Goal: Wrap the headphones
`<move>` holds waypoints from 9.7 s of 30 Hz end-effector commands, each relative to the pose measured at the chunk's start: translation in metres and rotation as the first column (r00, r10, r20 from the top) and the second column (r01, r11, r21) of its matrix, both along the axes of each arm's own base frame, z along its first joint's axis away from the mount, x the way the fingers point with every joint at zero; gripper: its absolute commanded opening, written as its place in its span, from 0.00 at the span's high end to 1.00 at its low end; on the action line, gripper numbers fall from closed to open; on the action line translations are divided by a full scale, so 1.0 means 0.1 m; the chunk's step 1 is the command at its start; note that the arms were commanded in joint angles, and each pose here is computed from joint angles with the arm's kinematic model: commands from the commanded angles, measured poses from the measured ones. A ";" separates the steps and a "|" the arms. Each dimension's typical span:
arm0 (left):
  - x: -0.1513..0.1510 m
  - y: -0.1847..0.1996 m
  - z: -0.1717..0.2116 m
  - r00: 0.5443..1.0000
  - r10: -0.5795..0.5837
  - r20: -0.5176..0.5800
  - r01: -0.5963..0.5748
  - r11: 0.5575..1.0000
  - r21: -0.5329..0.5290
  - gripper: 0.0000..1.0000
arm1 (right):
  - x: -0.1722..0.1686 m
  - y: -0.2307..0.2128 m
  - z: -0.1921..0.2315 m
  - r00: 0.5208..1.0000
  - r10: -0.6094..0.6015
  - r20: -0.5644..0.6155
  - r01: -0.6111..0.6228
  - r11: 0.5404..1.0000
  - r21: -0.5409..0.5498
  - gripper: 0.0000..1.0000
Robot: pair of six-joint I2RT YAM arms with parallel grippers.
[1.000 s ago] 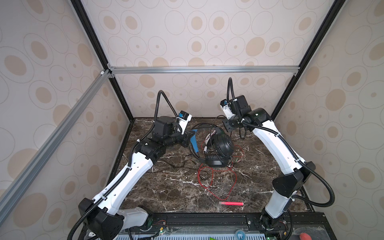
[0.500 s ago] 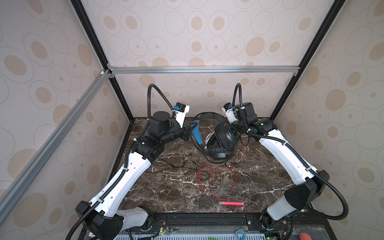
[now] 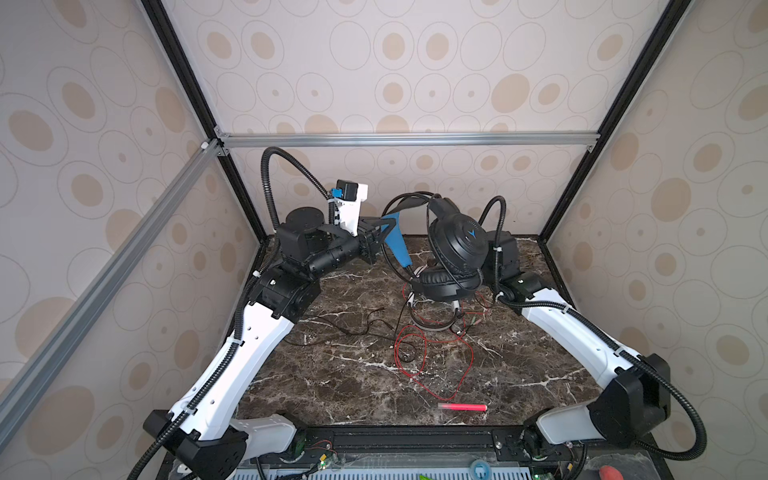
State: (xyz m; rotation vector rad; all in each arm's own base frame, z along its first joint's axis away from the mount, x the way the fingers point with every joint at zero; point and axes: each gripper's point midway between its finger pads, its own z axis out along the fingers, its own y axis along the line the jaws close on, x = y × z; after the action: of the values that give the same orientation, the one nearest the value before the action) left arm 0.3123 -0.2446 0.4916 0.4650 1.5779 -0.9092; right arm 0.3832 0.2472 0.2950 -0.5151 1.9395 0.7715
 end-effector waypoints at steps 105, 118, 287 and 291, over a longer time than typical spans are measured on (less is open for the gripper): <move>0.69 0.82 -1.29 0.723 0.668 0.177 -0.657 0.586 0.474 1.00 | -0.97 0.32 1.26 0.788 0.174 0.590 0.458 0.474 -0.752 0.94; 0.57 0.68 -1.08 0.793 0.578 0.194 -0.599 0.679 0.424 1.00 | -0.91 0.26 1.55 0.708 0.067 0.704 0.578 0.517 -0.631 0.85; -0.02 -0.22 -0.06 1.000 -0.006 0.004 0.005 0.981 0.192 1.00 | 0.29 -0.58 0.61 0.910 -0.117 0.397 0.192 0.969 -0.154 0.79; 0.00 -0.24 -0.14 1.000 -0.005 -0.005 0.006 0.980 0.200 1.00 | 0.39 -0.66 0.77 0.909 -0.135 0.394 0.240 0.943 -0.232 1.00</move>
State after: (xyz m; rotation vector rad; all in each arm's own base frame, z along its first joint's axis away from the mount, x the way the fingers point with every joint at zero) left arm 0.3153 -0.2712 0.4480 0.6479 1.7631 -0.7231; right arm 0.4159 0.1906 0.3569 -0.5749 1.7005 0.3431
